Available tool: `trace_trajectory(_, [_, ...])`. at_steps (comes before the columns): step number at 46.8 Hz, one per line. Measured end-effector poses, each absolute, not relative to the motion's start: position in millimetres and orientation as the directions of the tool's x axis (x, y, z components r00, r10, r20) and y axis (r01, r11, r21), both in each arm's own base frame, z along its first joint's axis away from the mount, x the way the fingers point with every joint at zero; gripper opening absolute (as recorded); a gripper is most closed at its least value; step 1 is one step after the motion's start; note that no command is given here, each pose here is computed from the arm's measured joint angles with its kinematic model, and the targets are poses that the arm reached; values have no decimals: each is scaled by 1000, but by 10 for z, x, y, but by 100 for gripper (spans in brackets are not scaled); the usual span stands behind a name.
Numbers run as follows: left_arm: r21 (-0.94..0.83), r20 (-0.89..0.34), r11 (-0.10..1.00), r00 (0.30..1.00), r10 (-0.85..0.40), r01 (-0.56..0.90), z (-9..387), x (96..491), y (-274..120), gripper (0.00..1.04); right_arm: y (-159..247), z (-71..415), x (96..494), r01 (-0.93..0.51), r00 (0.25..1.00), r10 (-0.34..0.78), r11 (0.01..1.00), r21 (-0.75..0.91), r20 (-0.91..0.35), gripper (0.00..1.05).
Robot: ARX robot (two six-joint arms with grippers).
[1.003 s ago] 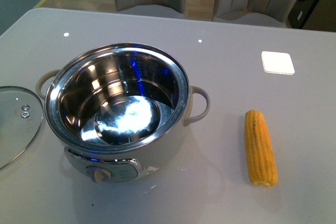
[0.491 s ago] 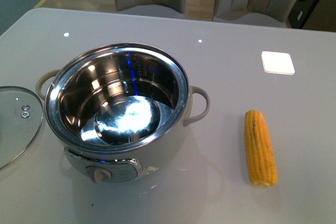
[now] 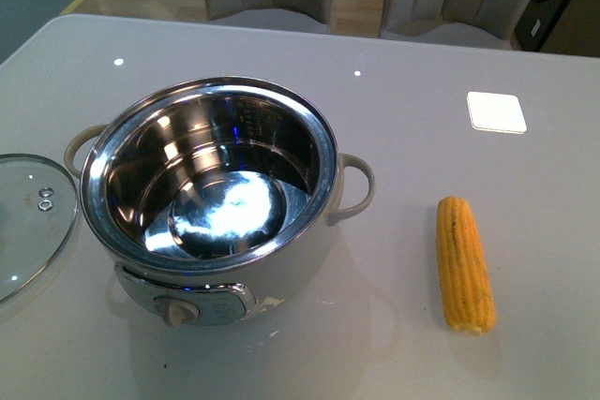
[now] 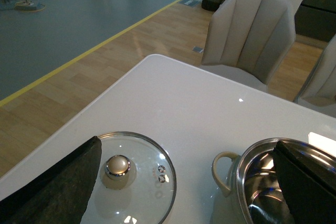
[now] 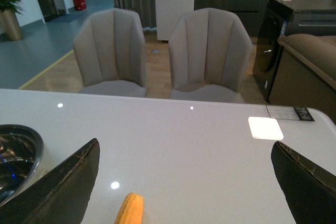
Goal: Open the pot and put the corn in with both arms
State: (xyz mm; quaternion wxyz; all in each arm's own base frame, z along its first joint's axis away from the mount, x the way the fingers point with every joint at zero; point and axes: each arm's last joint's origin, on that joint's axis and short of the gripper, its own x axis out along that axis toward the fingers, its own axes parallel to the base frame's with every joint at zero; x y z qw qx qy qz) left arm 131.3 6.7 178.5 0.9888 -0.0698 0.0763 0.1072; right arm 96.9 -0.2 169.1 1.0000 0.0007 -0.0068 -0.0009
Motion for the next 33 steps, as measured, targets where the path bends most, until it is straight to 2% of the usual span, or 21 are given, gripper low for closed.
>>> trace_trajectory(2, [-114,-149,975,974,171,-188,1779,1314,57,96,-2,1691,969,2,1000,-2,1000,1,14,96])
trace_trajectory(8, [-61,-19,998,1000,2,-3,1761,1278,-1,76,-2,1690,970,2,1000,-2,1000,1,13,96])
trace_trajectory(18, [-19,7,1000,1000,-2,2,1701,1225,-1,42,-2,1691,969,2,1000,-2,1000,1,14,96])
trace_trajectory(28, [-15,14,1000,1000,-1,1,1710,1164,-1,3,-2,1691,969,2,1000,-2,1000,1,14,96])
trace_trajectory(33, [-12,13,1000,1000,-1,1,1708,1143,-1,3,-2,1691,969,2,1000,-2,1000,1,14,96])
